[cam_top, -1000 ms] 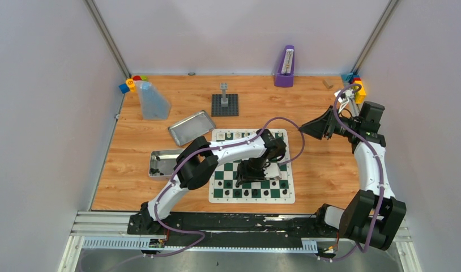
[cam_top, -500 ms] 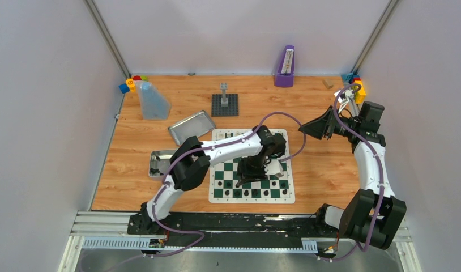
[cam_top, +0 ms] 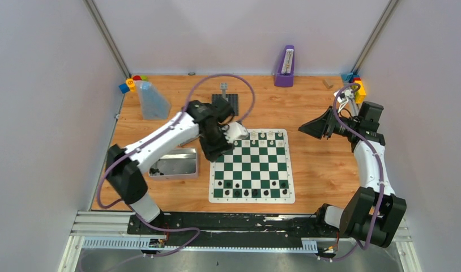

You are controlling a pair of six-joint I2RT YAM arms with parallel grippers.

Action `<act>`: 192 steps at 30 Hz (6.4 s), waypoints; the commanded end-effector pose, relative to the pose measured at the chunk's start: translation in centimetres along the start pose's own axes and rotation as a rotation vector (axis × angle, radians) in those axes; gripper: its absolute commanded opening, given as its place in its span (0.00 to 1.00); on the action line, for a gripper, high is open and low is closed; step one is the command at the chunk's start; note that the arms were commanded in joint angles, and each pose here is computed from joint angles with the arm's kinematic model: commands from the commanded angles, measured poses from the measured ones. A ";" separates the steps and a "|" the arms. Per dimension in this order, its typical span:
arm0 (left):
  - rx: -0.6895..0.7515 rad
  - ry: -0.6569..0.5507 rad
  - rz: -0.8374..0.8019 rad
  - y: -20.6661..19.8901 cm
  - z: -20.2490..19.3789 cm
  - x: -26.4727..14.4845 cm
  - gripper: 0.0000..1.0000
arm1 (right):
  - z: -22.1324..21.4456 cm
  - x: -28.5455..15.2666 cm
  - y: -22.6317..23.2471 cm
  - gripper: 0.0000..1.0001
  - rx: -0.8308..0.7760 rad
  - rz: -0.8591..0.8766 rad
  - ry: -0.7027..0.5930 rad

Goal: Set up the chess pieces on the board
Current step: Place the chess piece on the chessboard, then pick up the chess piece from the storage box.

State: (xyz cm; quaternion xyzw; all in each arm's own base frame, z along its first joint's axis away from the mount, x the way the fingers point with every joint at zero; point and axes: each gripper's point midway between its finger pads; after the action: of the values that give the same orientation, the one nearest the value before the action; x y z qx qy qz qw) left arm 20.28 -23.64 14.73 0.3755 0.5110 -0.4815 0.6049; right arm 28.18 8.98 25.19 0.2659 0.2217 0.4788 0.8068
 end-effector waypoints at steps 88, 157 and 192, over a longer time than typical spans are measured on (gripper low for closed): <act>-0.708 -0.117 0.605 14.2 -26.0 3.8 0.35 | -0.2 -0.1 -0.2 0.48 0.035 0.051 0.006; -0.653 -0.191 0.581 16.8 -24.5 5.9 0.22 | -0.3 0.0 -0.7 0.48 0.060 0.046 0.009; 0.193 -0.481 0.119 0.9 2.8 -0.4 0.10 | -0.1 -0.1 -2.4 0.47 -0.022 -0.049 0.014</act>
State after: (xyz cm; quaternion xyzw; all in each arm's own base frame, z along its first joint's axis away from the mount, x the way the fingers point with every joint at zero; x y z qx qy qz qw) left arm 23.83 -22.12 16.48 0.3171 0.2859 -0.5254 0.7359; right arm 28.83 8.48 22.93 0.2861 0.2493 0.4642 0.8003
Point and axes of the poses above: each gripper's point midway between its finger pads, its own x axis out along the fingers, its own y axis along the line the jaws close on, z = x × y, and after that the axes turned 1 degree about x, right-handed
